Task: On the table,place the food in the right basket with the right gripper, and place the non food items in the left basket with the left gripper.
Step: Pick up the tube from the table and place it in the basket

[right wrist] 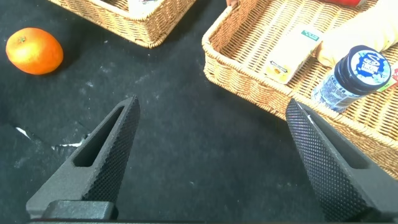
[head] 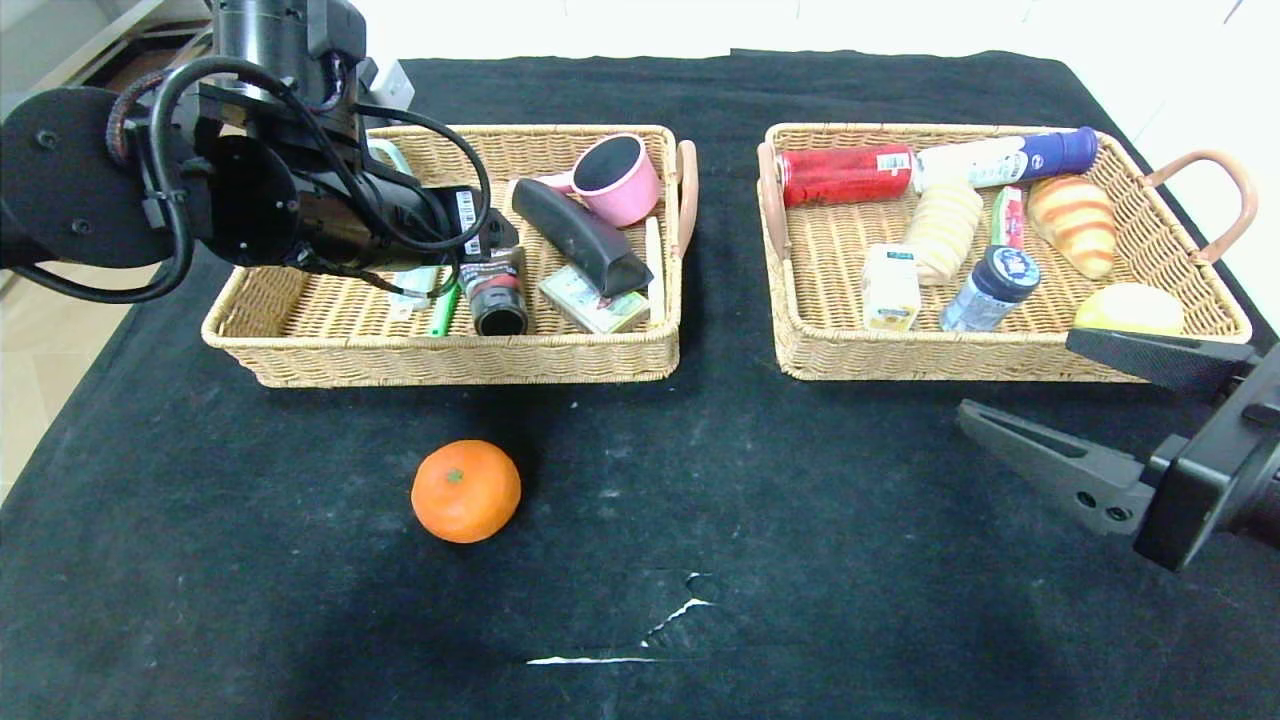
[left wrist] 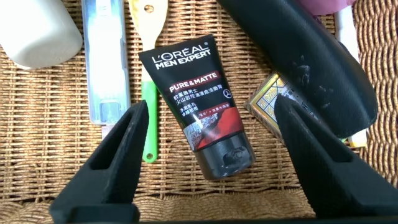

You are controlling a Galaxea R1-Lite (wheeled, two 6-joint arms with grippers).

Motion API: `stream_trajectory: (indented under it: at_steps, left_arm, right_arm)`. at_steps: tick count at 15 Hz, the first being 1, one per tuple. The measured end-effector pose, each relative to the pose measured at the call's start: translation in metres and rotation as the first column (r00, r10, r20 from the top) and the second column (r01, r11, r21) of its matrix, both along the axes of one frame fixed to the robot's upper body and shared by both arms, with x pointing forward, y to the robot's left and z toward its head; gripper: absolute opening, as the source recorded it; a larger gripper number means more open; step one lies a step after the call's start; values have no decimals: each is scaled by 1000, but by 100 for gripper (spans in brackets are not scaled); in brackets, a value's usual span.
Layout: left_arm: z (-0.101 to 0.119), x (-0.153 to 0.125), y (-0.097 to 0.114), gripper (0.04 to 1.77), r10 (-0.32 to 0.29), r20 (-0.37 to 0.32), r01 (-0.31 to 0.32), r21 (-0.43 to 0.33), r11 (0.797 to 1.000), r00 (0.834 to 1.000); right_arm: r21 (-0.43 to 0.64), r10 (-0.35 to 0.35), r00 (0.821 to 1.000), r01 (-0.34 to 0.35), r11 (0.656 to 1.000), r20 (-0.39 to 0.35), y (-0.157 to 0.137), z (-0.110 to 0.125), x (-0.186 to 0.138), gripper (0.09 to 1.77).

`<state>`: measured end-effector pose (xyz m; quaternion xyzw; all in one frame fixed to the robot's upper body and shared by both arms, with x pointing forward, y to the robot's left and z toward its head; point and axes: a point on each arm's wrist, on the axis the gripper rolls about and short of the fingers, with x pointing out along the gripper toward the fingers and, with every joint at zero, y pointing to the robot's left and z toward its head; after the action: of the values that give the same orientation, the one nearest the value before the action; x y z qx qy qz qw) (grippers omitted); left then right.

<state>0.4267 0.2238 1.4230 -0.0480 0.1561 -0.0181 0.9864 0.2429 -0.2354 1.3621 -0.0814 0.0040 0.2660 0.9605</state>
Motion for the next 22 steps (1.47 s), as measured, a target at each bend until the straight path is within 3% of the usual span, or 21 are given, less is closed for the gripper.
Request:
stream_trajectory:
  at_steps: [5,11,15,19,22]
  left_arm:
    - [1,-10,-2,159,-18,-13,18,17,1000,1000]
    - [1,-59,-16,166,-105,-81,110,58,992,991]
    - [-7,-94,-8,168,-118,-222,139,81,987,968]
    - [-16,-112,-2,169,-125,-322,164,97,982,938]
    - [-34,-118,-4,170,-159,-398,215,99,972,903]
  right_arm:
    - [0,0,1000,0,1000,-1,0,0,0,171]
    - [-4,7,1000,-7,1000,-3,1,-1,-1,171]
    - [-5,10,1000,-10,1000,-5,2,-2,-1,171]
    - [-6,14,1000,-14,1000,-6,2,-2,-1,171]
    - [-6,14,1000,-14,1000,-6,2,-2,-1,171]
